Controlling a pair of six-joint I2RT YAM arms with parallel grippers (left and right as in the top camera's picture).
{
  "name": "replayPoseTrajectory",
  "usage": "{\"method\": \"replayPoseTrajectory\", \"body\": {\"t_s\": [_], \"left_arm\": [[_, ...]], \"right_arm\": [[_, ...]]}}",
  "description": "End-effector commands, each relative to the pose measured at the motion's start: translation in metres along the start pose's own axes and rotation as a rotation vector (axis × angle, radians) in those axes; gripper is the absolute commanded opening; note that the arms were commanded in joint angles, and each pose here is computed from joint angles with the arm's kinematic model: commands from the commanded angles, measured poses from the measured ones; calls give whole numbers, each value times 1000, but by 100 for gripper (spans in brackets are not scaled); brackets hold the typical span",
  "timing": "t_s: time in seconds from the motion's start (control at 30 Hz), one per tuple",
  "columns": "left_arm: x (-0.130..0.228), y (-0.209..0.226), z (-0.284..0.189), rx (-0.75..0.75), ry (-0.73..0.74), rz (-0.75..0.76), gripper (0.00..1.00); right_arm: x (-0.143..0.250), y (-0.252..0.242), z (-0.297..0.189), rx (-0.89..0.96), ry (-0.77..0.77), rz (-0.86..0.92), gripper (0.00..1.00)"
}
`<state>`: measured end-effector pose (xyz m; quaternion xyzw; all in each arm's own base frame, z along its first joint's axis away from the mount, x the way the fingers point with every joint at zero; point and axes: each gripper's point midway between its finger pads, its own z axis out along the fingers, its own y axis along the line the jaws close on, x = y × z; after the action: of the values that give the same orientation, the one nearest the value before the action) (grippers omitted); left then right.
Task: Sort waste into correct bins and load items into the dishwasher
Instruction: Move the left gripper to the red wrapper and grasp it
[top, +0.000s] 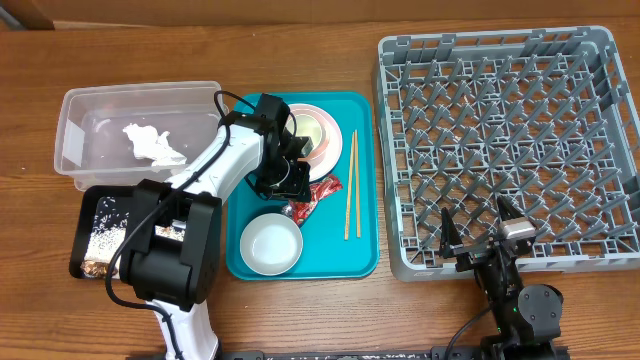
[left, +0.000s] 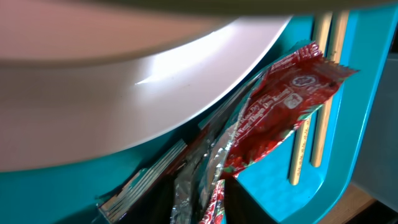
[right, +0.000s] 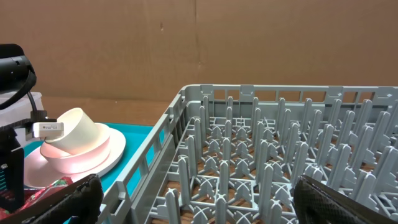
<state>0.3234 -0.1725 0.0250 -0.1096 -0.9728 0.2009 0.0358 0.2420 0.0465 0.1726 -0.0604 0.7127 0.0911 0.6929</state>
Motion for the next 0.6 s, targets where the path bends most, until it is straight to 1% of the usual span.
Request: {"method": "replayPoseTrajectory", "body": {"t_s": [0.0,0.3,0.5,0.57], "left_arm": [[-2,-1,2,-3,5,-8,25],[2,-7,-1,30,20,-18,13],[-4,-11,-19,36,-9,-19,4],[-7,-12,-27,36,-18,-21,4]], "right_arm": [[2,1,0,-6,-5,2,100],[2,1,0,-6,-5,2,100],[2,1,0,-6,-5,2,100],[2,1,0,-6,-5,2,100]]}}
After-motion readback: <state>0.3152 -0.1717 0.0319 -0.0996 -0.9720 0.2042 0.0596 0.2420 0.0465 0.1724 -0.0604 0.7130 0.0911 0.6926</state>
